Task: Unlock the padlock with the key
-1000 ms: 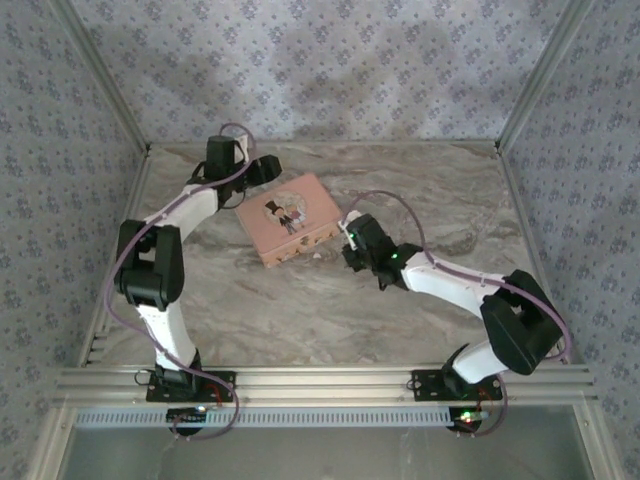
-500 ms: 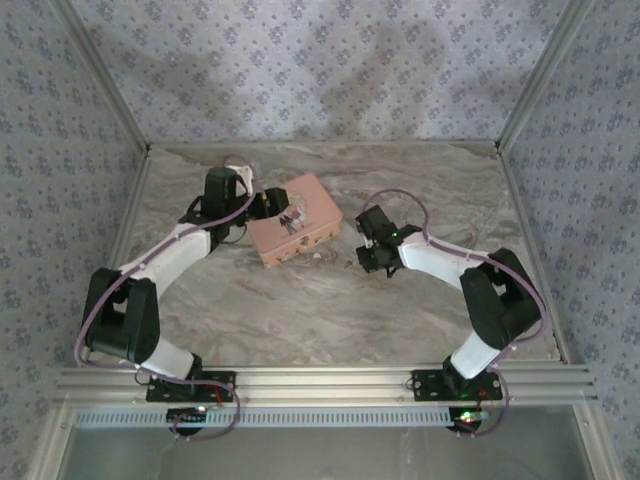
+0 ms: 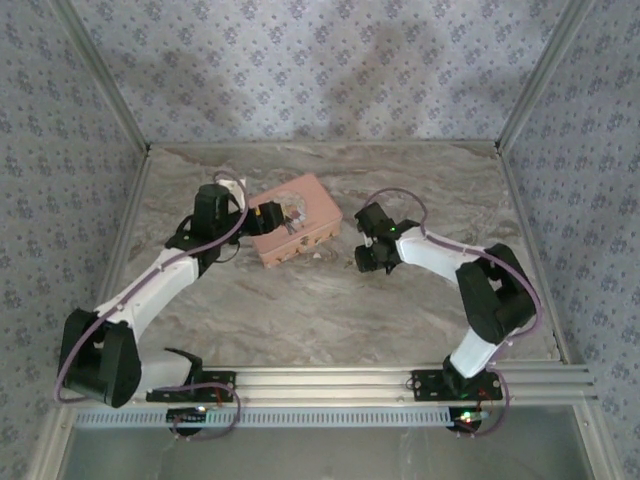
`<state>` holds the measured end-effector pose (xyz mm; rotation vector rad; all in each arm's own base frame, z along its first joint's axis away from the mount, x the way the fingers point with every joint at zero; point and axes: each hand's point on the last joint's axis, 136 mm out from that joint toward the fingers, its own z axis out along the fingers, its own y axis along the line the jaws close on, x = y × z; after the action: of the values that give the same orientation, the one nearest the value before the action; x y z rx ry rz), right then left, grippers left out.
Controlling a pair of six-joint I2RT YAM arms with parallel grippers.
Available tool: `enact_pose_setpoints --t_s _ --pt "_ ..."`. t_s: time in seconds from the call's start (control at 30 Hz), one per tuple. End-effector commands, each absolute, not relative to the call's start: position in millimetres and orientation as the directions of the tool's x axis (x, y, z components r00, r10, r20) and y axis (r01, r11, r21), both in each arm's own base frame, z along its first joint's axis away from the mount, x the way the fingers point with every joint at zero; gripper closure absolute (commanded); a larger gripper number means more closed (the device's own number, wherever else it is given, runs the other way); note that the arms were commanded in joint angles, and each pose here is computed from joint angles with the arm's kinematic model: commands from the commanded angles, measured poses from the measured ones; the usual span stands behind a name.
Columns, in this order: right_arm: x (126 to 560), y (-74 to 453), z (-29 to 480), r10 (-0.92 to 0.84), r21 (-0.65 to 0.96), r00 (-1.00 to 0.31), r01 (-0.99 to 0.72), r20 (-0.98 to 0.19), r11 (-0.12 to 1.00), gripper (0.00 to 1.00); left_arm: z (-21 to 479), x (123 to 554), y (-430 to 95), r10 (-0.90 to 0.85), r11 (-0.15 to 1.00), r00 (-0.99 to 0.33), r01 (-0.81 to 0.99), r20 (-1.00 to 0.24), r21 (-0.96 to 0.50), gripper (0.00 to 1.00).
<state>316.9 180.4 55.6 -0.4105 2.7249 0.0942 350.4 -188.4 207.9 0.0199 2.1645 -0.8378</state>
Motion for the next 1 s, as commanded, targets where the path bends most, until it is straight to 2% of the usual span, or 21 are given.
enact_pose_setpoints --t_s 0.0,0.13,0.23,0.27,0.3,0.4,0.43,0.53,0.6,0.7,0.8,0.97 --pt "323.2 173.0 98.2 -0.235 0.021 -0.868 -0.271 -0.438 0.962 0.48 212.9 342.1 -177.3 -0.253 0.81 -0.662 0.254 -0.706 -0.529 0.26" --pt "325.6 162.9 128.3 -0.22 0.011 -0.85 -0.256 -0.478 0.967 0.46 220.5 336.8 -167.1 -0.253 0.832 -0.642 0.237 -0.723 -0.502 0.24" --pt "329.2 153.8 151.4 -0.172 0.038 -0.832 -0.226 -0.528 0.973 0.4 224.1 334.4 -153.9 -0.256 0.862 -0.627 0.197 -0.736 -0.467 0.23" --pt "330.9 149.0 158.7 -0.147 0.051 -0.825 -0.208 -0.545 0.977 0.16 223.8 333.8 -146.8 -0.254 0.877 -0.62 0.176 -0.743 -0.447 0.21" --pt "333.5 144.0 165.0 -0.124 0.06 -0.816 -0.191 -0.564 0.98 0.0 223.1 333.5 -138.9 -0.255 0.893 -0.612 0.148 -0.748 -0.425 0.18" --pt "344.4 122.9 182.4 -0.05 0.067 -0.773 -0.119 -0.632 0.991 0.0 215.5 334.0 -107.9 -0.258 0.936 -0.596 0.041 -0.761 -0.35 0.15" --pt "347.9 115.4 186.0 -0.025 0.07 -0.76 -0.093 -0.649 0.993 0.0 213.6 334.4 -96.1 -0.267 0.945 -0.587 -0.002 -0.765 -0.328 0.03" --pt "359.6 81.2 195.5 0.044 0.018 -0.699 0.044 -0.714 0.999 0.0 209.6 338.7 -59.4 -0.274 0.96 -0.549 -0.112 -0.79 -0.255 0.02" --pt "366.2 50.6 198.3 0.068 -0.055 -0.618 0.176 -0.783 0.983 0.0 203.4 343.4 -32.6 -0.236 0.969 -0.525 -0.192 -0.818 -0.156 0.02" --pt "370.0 16.2 187.4 0.027 -0.145 -0.536 0.276 -0.844 0.95 0.0 191.7 348.3 -1.2 -0.14 0.962 -0.491 -0.272 -0.86 -0.002 0.02" --pt "365.8 -14.5 165.1 -0.02 -0.233 -0.492 0.377 -0.871 0.896 0.0 168.0 355.5 19.2 -0.114 0.956 -0.501 -0.292 -0.858 0.043 0.02" --pt "367.0 -26.1 133.1 0.008 -0.178 -0.427 0.395 -0.904 0.901 0.0 134.3 369.2 41.0 -0.125 0.939 -0.467 -0.342 -0.876 0.048 0.02"
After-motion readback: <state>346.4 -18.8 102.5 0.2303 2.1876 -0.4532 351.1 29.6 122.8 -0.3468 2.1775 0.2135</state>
